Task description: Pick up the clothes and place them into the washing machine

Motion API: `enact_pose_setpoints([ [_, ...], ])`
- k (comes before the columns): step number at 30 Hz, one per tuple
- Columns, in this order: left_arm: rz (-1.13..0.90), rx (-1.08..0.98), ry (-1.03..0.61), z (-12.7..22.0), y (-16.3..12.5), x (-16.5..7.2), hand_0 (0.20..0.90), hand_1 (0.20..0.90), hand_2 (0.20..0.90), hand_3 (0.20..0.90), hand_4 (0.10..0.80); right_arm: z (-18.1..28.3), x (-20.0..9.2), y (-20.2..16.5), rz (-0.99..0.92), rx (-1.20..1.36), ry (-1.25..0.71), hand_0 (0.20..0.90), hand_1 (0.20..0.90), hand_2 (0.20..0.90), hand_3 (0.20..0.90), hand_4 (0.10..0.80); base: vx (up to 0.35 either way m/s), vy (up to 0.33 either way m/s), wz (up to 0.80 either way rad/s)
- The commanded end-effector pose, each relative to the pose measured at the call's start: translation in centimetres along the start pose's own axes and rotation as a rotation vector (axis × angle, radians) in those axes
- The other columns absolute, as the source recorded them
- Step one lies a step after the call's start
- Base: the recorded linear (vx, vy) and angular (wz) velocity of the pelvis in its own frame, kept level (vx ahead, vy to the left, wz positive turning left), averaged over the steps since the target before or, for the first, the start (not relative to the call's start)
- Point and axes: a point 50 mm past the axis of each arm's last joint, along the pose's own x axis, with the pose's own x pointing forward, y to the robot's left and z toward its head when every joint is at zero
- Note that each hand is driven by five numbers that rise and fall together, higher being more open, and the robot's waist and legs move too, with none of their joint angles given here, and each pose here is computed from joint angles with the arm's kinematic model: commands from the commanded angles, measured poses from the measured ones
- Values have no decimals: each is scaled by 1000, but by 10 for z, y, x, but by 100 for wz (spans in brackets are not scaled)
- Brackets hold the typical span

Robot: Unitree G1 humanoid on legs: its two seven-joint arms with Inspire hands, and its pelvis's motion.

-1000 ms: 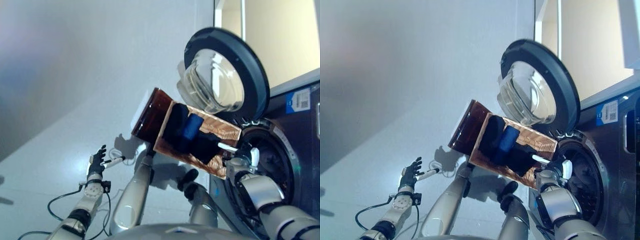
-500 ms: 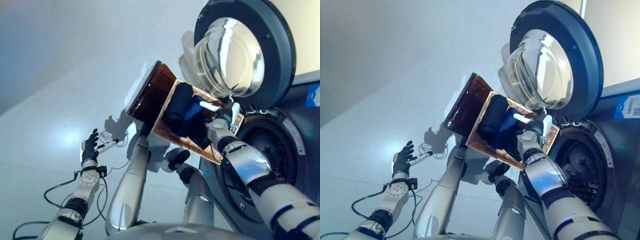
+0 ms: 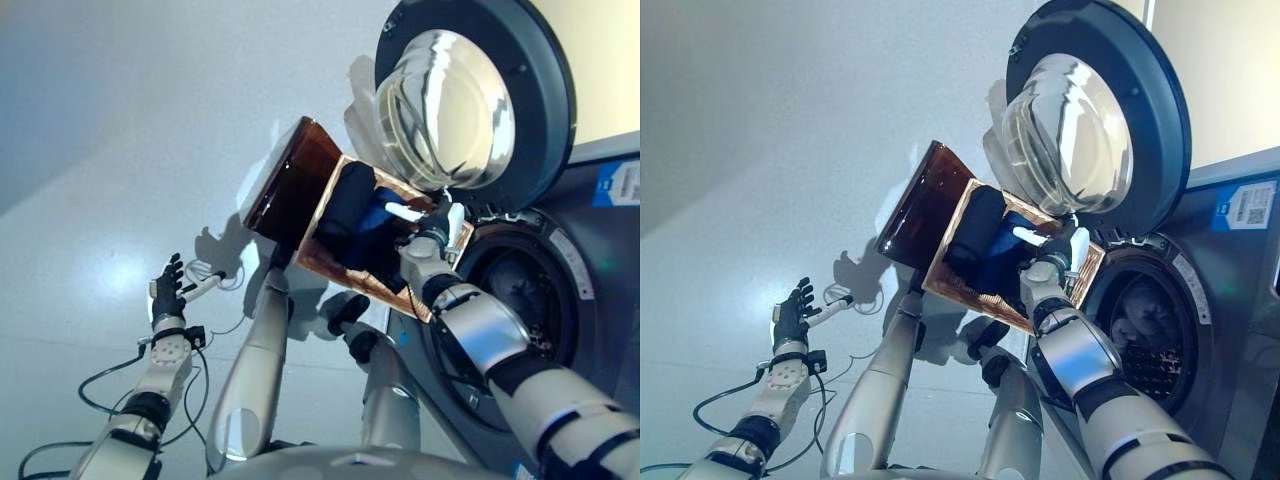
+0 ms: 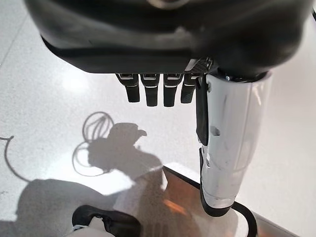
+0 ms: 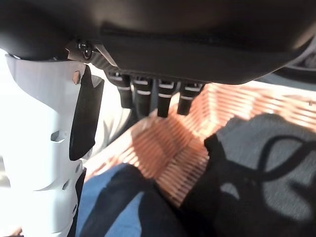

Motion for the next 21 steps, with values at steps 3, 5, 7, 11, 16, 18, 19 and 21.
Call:
enact_pose_setpoints([
  [3, 133, 14, 51, -19, 30, -3, 900, 900, 900, 900, 800, -24, 3, -22, -98, -51, 1, 900, 900, 900, 900, 800, 14, 2, -14],
  [5, 141, 17, 75, -24, 31, -4, 900, 900, 900, 900, 800, -33, 0, -21, -79, -39, 6, 900, 900, 900, 900, 800, 36, 17, -14],
  [7, 157, 17, 110, -31, 33, -5, 900, 900, 900, 900, 800, -41, -8, -13, -28, -8, -3, 900, 900, 900, 900, 800, 61, 29, -6],
  [11, 180, 12, 183, -45, 35, -10, 900, 900, 900, 900, 800, -61, -26, 2, 105, 44, -5, 900, 900, 900, 900, 800, 57, 29, -21],
  [16, 169, -10, 233, -60, 38, -19, 900, 900, 900, 900, 800, -82, -43, -5, 310, 72, -58, 900, 900, 900, 900, 800, 66, 11, -19],
  [18, 179, -22, 262, -67, 44, -24, 900, 900, 900, 900, 800, -81, -39, -21, 332, 101, -91, 900, 900, 900, 900, 800, 19, 32, -21],
  [19, 177, -22, 261, -69, 46, -25, 900, 900, 900, 900, 800, -79, -40, -27, 362, 126, -117, 900, 900, 900, 900, 800, -33, 57, -20],
  [21, 171, -36, 259, -70, 47, -27, 900, 900, 900, 900, 800, -76, -40, -39, 407, 132, -162, 900, 900, 900, 900, 800, 0, 33, -16],
])
